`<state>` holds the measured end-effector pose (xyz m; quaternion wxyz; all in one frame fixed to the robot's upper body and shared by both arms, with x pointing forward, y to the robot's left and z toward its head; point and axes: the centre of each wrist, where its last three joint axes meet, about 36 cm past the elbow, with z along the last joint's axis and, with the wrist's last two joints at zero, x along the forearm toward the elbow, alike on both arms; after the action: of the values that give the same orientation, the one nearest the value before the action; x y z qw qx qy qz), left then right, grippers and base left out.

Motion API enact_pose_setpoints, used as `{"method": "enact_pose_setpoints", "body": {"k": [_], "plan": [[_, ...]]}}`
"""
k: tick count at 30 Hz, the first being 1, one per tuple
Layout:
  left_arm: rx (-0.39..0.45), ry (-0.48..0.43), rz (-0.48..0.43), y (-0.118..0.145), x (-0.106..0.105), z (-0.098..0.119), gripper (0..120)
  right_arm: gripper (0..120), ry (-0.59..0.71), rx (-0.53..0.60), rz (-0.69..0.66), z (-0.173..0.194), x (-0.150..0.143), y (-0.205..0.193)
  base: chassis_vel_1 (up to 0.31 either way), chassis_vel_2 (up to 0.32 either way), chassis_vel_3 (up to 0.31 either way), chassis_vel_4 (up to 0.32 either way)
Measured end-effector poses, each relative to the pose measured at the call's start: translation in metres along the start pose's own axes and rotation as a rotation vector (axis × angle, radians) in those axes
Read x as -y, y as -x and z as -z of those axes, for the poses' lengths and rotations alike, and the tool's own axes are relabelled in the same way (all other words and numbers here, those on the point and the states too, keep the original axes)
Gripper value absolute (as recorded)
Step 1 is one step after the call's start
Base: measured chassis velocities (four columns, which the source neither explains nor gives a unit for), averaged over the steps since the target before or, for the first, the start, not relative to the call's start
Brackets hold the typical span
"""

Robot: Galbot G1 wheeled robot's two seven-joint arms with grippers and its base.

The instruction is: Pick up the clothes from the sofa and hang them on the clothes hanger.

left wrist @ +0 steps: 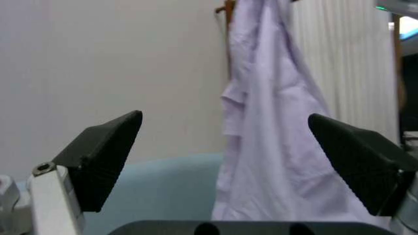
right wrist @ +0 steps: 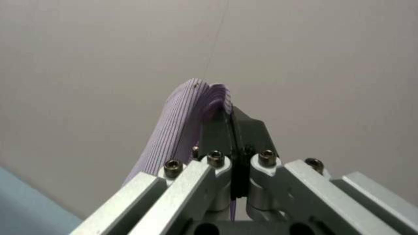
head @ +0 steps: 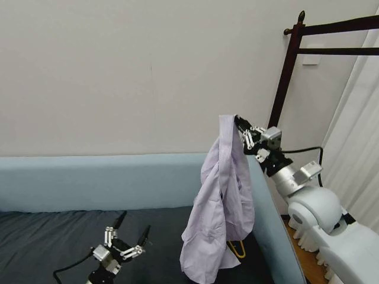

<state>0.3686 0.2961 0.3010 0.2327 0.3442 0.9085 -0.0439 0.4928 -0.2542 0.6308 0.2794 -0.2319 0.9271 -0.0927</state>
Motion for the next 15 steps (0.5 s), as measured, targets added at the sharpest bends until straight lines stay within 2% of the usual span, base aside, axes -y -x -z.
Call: {"method": "enact_pose_setpoints", "body": {"k": [2, 7, 11, 12, 15], "plan": [[-0.016, -0.014, -0.077, 0.01, 0.001, -0.011, 100, 0, 0.001, -0.003, -0.011, -0.003, 0.002, 0.01, 0.0, 0.0, 0.0, 0.0], [-0.05, -0.014, -0.162, 0.027, -0.005, -0.026, 100, 0, 0.003, -0.008, -0.022, -0.004, 0.005, 0.021, 0.0, 0.0, 0.0, 0.0], [-0.106, 0.009, -0.262, 0.049, -0.019, -0.045, 100, 0, 0.003, -0.018, -0.038, -0.008, 0.011, 0.029, 0.0, 0.0, 0.0, 0.0], [-0.106, 0.009, -0.262, 0.049, -0.019, -0.045, 100, 0, 0.003, -0.018, -0.038, -0.008, 0.011, 0.029, 0.0, 0.0, 0.0, 0.0], [-0.147, 0.004, -0.284, 0.058, -0.012, -0.063, 100, 0, 0.016, -0.025, -0.058, -0.015, 0.014, 0.037, 0.0, 0.0, 0.0, 0.0]]}}
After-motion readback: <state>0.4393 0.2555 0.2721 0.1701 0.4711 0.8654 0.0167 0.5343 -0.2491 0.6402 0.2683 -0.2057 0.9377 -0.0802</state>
